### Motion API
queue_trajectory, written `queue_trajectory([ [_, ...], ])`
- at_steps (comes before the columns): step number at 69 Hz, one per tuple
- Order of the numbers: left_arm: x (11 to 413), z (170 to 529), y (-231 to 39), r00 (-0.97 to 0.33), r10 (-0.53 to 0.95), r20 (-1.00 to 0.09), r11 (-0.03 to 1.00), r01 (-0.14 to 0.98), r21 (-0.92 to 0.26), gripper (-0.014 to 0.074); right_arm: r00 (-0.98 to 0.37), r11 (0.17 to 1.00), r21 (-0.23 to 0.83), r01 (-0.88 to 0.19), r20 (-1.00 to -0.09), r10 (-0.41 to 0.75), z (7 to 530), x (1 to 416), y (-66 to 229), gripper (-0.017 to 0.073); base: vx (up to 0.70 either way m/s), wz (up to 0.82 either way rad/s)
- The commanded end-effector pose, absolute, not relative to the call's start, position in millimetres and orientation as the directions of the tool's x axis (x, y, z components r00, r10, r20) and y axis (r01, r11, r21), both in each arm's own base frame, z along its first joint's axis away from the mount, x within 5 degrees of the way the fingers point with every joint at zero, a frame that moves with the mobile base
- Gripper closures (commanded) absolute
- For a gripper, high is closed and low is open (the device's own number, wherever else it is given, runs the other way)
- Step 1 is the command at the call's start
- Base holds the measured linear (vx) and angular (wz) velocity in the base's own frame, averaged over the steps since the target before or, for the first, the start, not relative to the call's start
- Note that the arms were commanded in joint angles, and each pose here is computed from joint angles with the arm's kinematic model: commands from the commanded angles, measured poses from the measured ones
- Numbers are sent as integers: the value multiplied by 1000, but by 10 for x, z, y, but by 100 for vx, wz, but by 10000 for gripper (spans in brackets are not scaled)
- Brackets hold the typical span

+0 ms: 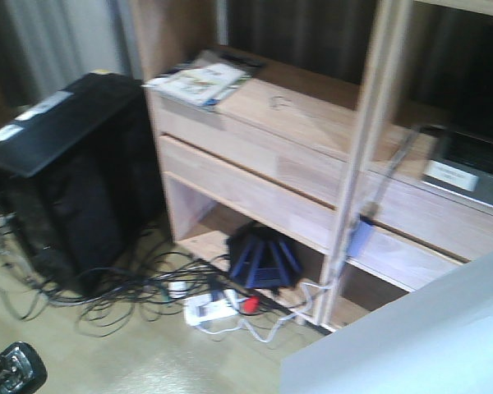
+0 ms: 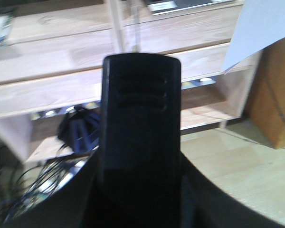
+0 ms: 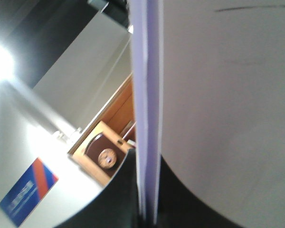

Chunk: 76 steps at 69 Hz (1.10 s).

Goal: Grab stapler and paper to desk for stapling
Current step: 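Drive the base away from the shelf toward the wooden desk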

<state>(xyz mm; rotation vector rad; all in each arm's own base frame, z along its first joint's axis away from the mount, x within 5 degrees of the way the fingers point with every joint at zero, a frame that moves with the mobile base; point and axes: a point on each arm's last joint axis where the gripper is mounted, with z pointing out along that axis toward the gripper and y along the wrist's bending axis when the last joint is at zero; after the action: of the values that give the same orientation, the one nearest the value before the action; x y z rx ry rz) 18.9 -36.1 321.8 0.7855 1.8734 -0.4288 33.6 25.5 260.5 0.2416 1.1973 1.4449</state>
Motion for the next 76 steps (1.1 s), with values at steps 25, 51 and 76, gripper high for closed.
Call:
queue_trajectory([
  [25,221,3399,-376,-194,238,-952,741,670,49,600,-256,180,706,-685,-465,848,2744,276,228,562,5,55],
  [51,221,3399,-376,-194,238,-952,741,670,49,600,-256,180,706,-685,-465,848,2744,276,228,562,7,60],
  [76,221,3399,-376,-194,238,-952,741,670,49,600,-256,180,706,-685,-465,848,2744,276,228,562,10,62],
])
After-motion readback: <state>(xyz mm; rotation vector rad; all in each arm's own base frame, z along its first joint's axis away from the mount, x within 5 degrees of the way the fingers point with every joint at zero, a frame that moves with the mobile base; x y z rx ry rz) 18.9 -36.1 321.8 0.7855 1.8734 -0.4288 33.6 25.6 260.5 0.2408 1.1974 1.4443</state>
